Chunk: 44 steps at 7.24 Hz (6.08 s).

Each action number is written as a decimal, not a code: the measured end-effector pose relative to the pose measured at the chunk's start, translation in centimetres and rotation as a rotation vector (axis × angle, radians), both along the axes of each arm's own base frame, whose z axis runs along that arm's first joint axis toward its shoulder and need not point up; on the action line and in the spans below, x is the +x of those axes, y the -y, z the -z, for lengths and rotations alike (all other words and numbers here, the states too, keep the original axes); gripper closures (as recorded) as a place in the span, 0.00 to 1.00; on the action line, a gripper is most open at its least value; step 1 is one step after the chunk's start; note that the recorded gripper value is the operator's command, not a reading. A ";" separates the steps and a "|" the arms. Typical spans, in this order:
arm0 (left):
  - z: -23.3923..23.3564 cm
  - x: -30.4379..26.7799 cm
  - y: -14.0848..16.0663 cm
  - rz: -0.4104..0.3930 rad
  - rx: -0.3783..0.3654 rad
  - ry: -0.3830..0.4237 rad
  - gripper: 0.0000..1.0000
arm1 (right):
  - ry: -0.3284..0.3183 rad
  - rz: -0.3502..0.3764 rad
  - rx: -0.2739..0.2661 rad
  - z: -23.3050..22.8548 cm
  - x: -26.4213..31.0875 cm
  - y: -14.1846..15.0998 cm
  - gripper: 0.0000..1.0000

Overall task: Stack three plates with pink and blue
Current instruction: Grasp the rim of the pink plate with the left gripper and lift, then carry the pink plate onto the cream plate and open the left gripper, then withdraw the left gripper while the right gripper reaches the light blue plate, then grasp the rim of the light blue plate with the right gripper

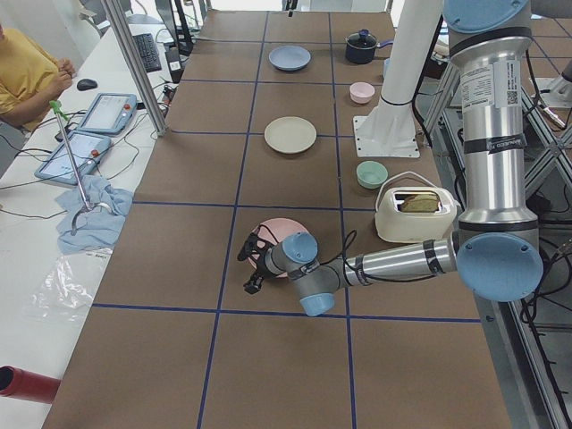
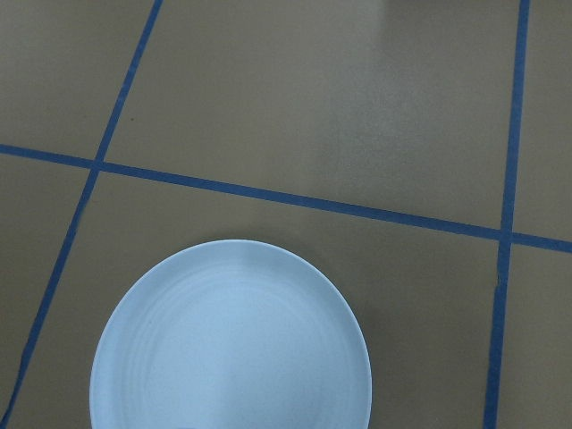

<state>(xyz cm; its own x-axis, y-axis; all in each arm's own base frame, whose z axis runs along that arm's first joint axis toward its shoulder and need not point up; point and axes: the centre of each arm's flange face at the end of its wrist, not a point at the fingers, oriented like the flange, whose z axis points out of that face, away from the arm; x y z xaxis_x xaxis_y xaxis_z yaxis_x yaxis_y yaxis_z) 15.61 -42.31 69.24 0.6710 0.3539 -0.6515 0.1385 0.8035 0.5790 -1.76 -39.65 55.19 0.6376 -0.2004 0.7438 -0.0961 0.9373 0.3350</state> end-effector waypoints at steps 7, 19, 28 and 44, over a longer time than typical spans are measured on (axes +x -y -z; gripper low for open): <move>3.4 2.4 -1.6 -0.140 0.057 -0.116 1.00 | -0.003 -0.001 0.003 0.0 0.0 0.0 0.00; 40.2 30.5 0.6 0.026 -0.249 -0.382 1.00 | -0.004 0.003 0.008 0.0 0.0 -0.1 0.00; 40.2 34.2 -3.0 0.008 -0.211 -0.296 0.00 | -0.003 0.001 0.009 0.1 0.0 0.1 0.00; 37.5 21.3 2.6 -0.186 -0.017 -0.082 0.00 | -0.050 -0.125 -0.108 -14.6 -11.3 -3.2 1.00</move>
<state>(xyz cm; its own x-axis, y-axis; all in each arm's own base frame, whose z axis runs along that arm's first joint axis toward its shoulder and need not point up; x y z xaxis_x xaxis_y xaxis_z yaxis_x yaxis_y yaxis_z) 36.93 -44.92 31.78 0.5395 0.4552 -0.7083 0.0323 0.8294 0.5577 -13.09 -36.41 69.82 0.6894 -0.0384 0.7233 -0.1996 0.9499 0.2407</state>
